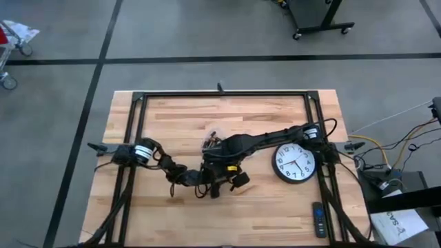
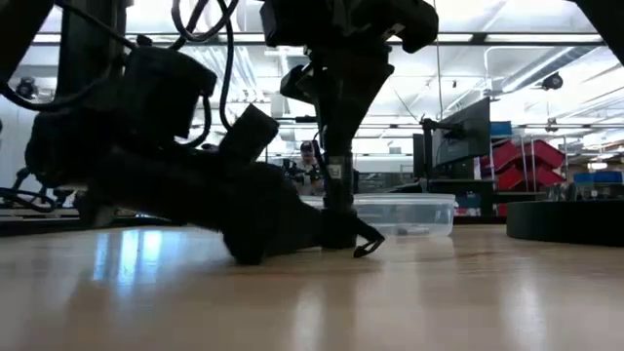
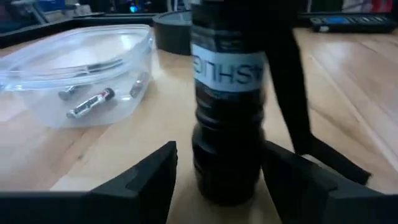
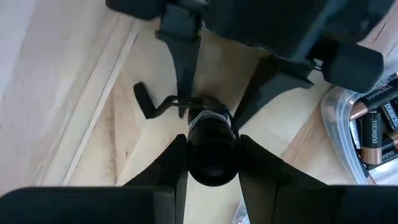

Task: Insert battery
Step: Close the black flashlight cover

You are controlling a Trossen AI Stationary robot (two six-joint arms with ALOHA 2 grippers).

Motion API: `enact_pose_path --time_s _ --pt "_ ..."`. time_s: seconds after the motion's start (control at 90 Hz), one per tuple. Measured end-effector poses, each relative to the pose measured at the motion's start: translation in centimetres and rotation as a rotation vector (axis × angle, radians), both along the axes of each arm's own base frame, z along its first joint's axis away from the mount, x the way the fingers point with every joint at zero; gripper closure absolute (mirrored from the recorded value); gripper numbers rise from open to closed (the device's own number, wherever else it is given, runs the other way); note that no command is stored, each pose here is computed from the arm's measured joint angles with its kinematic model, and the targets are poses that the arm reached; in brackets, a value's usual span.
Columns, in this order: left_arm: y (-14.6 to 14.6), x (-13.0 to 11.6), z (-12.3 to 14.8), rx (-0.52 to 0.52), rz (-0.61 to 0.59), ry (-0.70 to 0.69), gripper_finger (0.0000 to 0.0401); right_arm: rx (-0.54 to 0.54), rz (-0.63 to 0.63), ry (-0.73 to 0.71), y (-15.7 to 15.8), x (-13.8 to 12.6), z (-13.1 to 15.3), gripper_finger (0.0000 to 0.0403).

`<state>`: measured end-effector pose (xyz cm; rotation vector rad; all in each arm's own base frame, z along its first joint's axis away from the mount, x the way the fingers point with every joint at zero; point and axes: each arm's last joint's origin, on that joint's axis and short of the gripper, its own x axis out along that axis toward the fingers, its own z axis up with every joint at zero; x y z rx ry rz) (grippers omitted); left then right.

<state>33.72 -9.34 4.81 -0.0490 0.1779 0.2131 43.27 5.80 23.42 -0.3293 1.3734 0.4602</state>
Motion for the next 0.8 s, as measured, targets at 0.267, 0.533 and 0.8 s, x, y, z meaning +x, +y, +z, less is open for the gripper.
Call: enact_pose_path --time_s 0.267,0.533,0.8 --pt "-0.17 0.57 -0.05 -0.013 0.023 -0.017 0.0244 0.0 0.002 0.0 0.0 0.0 0.0 0.0317" --pt "-0.15 0.53 -0.3 -0.061 0.041 0.003 0.0279 0.0 -0.071 0.008 -0.03 0.0 0.0 0.0317" --pt "-0.06 0.48 -0.43 -0.069 0.075 0.012 0.0279 -0.001 -0.21 0.02 -0.09 -0.01 -0.01 0.0316"
